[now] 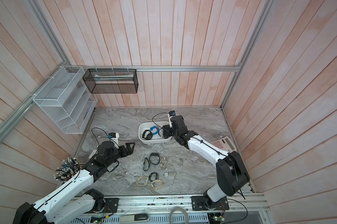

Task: Put the watch into the storage box
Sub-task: Place the watch in the storage box, then pick up the watch at the center of the board.

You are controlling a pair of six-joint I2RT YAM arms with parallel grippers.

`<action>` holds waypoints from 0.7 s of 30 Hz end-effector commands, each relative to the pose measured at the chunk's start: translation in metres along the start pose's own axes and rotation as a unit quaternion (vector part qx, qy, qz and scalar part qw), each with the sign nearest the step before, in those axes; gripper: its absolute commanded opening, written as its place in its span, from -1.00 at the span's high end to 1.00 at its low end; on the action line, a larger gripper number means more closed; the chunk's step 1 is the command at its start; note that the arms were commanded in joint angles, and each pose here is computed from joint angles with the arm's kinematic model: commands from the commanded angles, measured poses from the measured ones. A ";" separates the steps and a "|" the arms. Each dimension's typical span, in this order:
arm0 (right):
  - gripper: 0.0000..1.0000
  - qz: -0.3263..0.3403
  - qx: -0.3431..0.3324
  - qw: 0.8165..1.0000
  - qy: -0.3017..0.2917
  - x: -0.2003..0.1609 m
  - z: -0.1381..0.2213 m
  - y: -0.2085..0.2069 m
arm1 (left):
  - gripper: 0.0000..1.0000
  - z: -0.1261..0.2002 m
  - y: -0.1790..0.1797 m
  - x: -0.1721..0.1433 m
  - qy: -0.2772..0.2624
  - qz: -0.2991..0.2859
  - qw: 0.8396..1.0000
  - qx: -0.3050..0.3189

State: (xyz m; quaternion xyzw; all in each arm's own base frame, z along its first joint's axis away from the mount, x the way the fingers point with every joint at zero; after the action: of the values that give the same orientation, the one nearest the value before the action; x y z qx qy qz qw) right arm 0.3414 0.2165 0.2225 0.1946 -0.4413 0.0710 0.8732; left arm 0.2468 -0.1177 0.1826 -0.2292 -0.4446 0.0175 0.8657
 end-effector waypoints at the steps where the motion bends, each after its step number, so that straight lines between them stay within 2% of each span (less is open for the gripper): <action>1: -0.60 -0.018 0.008 1.000 -0.008 -0.020 0.012 -0.009 | -0.99 -0.001 -0.003 0.004 -0.008 0.002 1.000 -0.009; 5: -0.65 -0.030 0.012 0.999 -0.024 -0.028 0.024 -0.014 | -0.99 0.001 0.001 -0.002 0.003 0.006 1.000 0.000; 13: -0.65 -0.024 0.012 0.999 -0.034 -0.019 0.018 -0.011 | -0.96 0.027 0.017 -0.023 0.050 0.040 0.997 0.051; 17: -0.65 -0.024 0.016 0.999 -0.029 -0.017 0.012 -0.008 | -0.90 0.044 0.031 -0.041 0.087 0.074 0.989 0.098; 21: -0.65 -0.021 0.018 0.999 -0.029 -0.018 0.008 -0.008 | -0.72 0.054 0.041 -0.058 0.124 0.113 0.976 0.139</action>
State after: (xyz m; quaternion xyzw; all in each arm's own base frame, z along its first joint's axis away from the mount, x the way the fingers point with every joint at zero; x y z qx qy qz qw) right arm 0.3187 0.2024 0.2002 0.2106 -0.4458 0.0564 0.8682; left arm 0.1957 -0.0875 0.1680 -0.1967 -0.3593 0.0996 0.9068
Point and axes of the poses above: each gripper's point midway between its finger pads, its own z axis back along the fingers, its own y axis along the line the jaws close on, x = y × z, the point moved 6 cm from there along z, back along the fingers, and after that the axes turned 7 degrees about -z, right-handed, at the moved point
